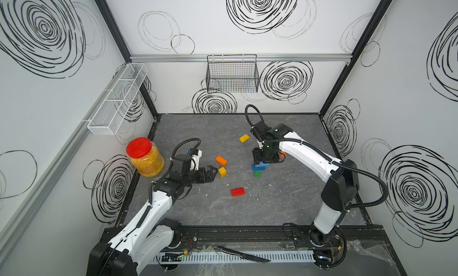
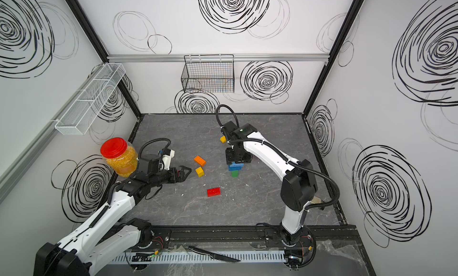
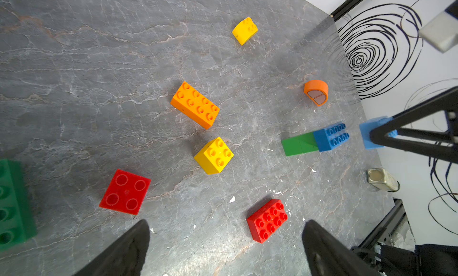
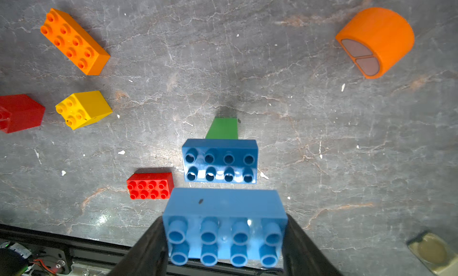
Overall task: Assemble an ice cream with lego
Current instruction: Assemble the lego brick with the lego brick.
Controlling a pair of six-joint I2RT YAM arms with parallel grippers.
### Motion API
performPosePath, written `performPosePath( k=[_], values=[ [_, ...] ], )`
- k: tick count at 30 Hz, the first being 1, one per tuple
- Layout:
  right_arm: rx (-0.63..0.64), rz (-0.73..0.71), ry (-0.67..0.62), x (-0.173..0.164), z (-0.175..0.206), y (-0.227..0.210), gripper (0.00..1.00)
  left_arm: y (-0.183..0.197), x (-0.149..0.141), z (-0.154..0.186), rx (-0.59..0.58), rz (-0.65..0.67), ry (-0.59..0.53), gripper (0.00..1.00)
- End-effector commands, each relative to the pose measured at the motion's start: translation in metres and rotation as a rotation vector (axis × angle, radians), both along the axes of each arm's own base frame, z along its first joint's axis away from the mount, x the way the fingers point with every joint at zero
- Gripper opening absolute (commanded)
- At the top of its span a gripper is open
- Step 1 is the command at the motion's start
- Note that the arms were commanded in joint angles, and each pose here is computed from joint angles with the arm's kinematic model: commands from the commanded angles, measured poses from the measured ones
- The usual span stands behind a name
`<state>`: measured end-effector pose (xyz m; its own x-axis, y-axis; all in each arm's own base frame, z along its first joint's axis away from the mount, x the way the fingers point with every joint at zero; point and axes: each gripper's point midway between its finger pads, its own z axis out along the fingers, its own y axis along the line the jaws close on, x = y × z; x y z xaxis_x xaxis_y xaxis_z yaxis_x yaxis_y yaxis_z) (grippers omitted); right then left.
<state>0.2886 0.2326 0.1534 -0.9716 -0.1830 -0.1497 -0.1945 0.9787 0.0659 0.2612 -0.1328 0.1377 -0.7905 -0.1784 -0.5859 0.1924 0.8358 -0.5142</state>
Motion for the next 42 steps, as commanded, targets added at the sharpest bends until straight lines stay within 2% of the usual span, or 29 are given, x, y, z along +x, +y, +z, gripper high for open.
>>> performPosePath(
  k=[1,22,42],
  values=[
    [-0.033,0.039,0.047,-0.001,0.000,-0.005,0.52,-0.003,0.004,0.003,-0.007,-0.006,-0.019,0.99],
    [-0.043,0.010,0.088,0.013,-0.017,0.004,0.53,-0.002,0.004,0.000,-0.006,-0.004,-0.007,0.99],
    [-0.050,0.028,0.100,0.007,-0.026,0.011,0.53,-0.002,0.004,0.002,-0.007,-0.004,-0.014,0.99]
  ],
)
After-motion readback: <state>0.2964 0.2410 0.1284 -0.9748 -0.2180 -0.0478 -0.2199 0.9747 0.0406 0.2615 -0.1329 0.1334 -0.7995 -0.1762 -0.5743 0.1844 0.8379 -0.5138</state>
